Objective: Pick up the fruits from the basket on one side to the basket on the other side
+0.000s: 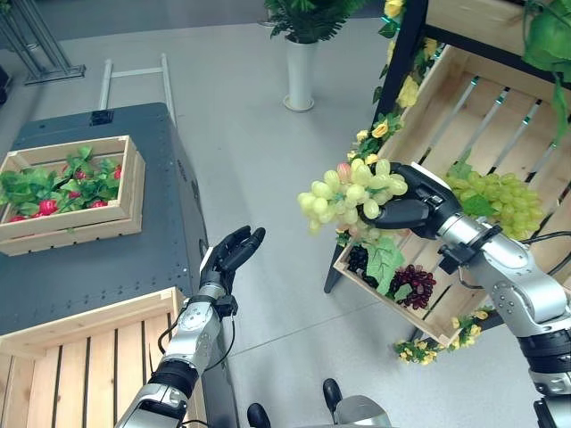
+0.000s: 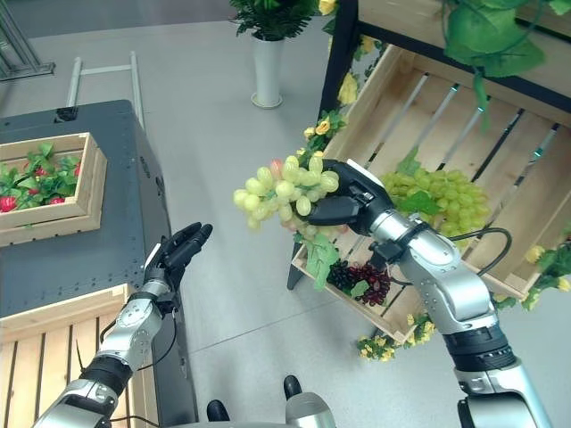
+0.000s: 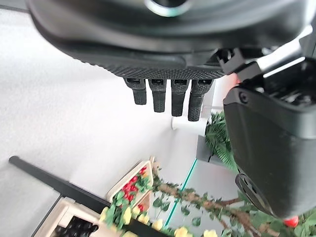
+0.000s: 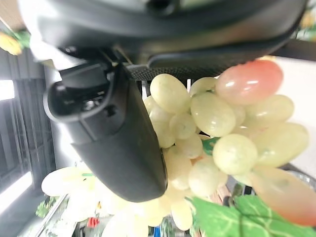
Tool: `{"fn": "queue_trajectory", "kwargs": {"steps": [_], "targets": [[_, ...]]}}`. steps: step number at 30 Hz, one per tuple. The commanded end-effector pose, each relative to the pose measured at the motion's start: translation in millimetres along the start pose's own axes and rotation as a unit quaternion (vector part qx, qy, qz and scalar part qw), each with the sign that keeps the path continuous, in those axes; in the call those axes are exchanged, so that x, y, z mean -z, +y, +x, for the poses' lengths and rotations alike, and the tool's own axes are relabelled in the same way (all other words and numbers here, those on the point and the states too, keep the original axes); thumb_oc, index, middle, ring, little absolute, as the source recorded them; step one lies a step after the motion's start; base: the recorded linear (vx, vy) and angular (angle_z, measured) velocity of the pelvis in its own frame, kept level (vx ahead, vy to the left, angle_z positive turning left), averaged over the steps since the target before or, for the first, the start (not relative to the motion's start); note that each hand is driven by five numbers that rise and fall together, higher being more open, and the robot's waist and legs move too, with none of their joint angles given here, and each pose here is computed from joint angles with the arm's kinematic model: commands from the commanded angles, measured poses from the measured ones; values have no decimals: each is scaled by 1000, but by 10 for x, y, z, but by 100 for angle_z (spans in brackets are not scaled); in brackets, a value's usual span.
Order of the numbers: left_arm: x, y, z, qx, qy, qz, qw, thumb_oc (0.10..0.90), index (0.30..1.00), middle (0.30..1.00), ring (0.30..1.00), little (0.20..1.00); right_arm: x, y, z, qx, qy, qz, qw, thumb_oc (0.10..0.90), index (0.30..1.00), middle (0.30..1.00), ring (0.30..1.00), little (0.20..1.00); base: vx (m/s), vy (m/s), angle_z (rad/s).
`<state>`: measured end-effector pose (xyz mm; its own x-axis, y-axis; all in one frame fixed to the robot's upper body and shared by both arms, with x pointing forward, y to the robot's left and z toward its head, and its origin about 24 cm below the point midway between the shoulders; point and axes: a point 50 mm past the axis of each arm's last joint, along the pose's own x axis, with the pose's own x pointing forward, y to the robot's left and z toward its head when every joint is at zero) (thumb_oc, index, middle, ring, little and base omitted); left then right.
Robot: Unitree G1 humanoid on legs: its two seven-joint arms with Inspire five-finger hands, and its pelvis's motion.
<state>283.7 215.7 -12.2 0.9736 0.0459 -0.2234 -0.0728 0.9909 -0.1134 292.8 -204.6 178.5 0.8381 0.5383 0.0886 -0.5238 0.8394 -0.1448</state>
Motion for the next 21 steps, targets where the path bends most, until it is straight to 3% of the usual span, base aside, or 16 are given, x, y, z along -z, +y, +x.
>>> {"fn": "queue_trajectory", "kwargs": {"steps": [1, 8, 21], "targets": [[-145, -113, 76, 22, -61, 5, 998, 800, 900, 900, 900, 900, -717, -301, -159, 53, -158, -48, 985, 400, 300, 300, 300, 300, 16, 13, -16], [-66, -107, 48, 29, -45, 7, 999, 800, 900, 900, 900, 900, -1031, -529, -353, 102, -192, -67, 974, 400, 300, 300, 300, 300, 10, 18, -11], [-37, -139, 43, 27, -45, 2, 999, 800, 900, 900, 900, 900, -1152, -1002, -591, 240, -180, -68, 952, 400, 300, 300, 300, 300, 26, 37, -5]]}}
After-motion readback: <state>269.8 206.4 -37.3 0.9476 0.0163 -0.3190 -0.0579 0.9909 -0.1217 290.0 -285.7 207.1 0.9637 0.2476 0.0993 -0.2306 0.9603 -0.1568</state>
